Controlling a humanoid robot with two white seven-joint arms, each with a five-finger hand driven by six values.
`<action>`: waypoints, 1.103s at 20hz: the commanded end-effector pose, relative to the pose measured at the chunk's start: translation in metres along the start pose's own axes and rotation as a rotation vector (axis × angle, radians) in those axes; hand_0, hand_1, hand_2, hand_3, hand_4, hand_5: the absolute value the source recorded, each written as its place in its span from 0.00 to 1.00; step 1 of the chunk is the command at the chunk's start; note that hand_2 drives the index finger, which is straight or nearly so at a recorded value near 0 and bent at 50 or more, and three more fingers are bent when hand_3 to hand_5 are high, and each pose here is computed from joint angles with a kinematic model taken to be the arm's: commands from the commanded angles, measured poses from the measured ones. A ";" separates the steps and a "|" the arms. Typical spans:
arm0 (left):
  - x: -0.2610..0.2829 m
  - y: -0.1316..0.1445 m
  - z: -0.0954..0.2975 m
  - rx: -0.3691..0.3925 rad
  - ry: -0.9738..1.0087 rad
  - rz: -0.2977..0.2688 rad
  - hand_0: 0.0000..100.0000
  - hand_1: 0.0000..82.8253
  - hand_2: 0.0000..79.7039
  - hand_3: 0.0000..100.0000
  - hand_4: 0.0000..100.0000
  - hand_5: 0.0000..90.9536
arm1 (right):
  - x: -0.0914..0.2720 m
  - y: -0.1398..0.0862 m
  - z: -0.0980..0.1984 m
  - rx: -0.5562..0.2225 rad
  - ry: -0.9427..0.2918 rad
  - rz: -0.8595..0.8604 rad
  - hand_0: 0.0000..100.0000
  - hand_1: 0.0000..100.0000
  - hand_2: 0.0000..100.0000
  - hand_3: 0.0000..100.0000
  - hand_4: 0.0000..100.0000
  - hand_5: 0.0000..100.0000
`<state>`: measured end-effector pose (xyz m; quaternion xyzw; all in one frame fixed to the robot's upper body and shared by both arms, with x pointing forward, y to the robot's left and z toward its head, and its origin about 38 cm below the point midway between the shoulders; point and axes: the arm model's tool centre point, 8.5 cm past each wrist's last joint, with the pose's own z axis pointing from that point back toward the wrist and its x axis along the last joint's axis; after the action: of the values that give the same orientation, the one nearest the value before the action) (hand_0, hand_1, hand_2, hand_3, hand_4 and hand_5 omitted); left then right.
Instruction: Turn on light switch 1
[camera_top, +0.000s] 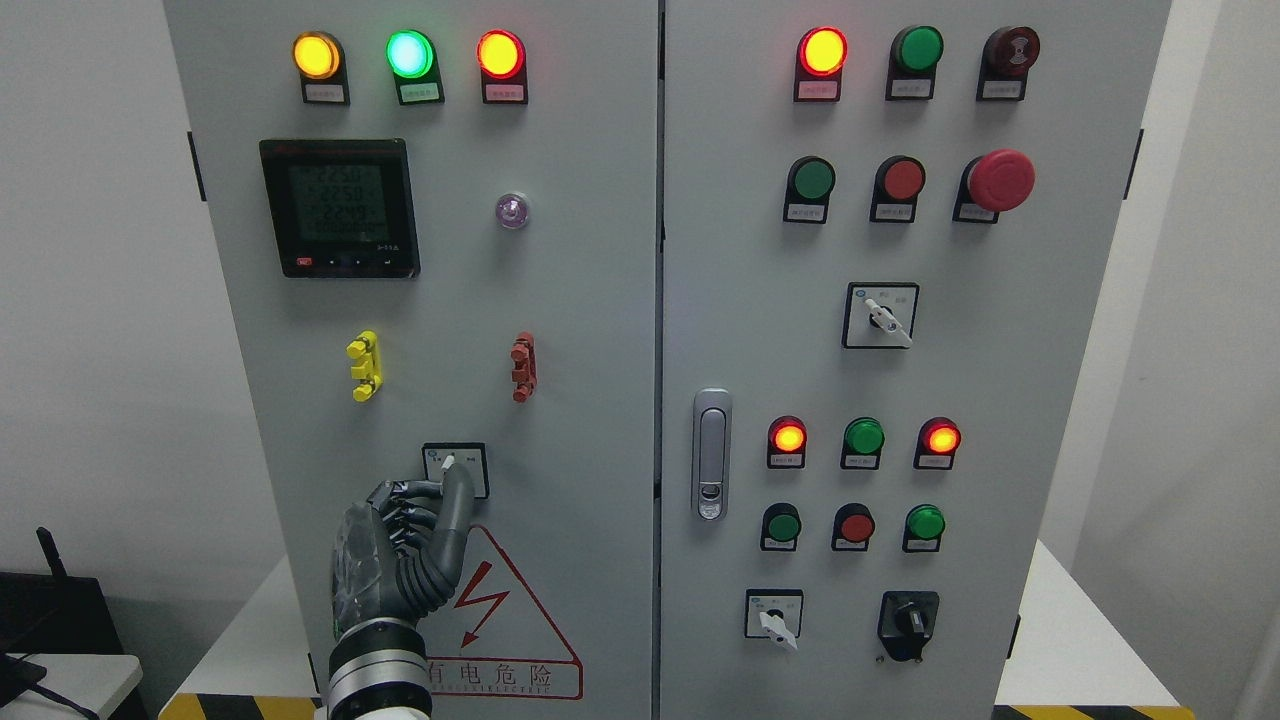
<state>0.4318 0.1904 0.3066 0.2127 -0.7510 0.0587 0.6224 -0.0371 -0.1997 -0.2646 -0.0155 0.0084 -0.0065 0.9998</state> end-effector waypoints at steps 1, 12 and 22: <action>0.003 -0.001 -0.003 0.000 0.004 -0.003 0.32 0.42 0.61 0.78 0.87 0.96 | 0.000 0.000 0.000 0.000 0.000 -0.008 0.12 0.39 0.00 0.00 0.00 0.00; 0.002 -0.001 -0.003 -0.001 0.008 -0.003 0.35 0.43 0.61 0.78 0.87 0.96 | 0.001 0.001 0.000 0.002 -0.001 -0.008 0.12 0.39 0.00 0.00 0.00 0.00; 0.002 -0.002 -0.003 -0.001 0.009 -0.005 0.39 0.42 0.61 0.78 0.87 0.96 | -0.001 0.001 0.000 0.002 0.002 -0.008 0.12 0.39 0.00 0.00 0.00 0.00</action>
<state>0.4344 0.1898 0.3092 0.2140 -0.7484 0.0580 0.6251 -0.0371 -0.1998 -0.2646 -0.0156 0.0084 -0.0065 0.9998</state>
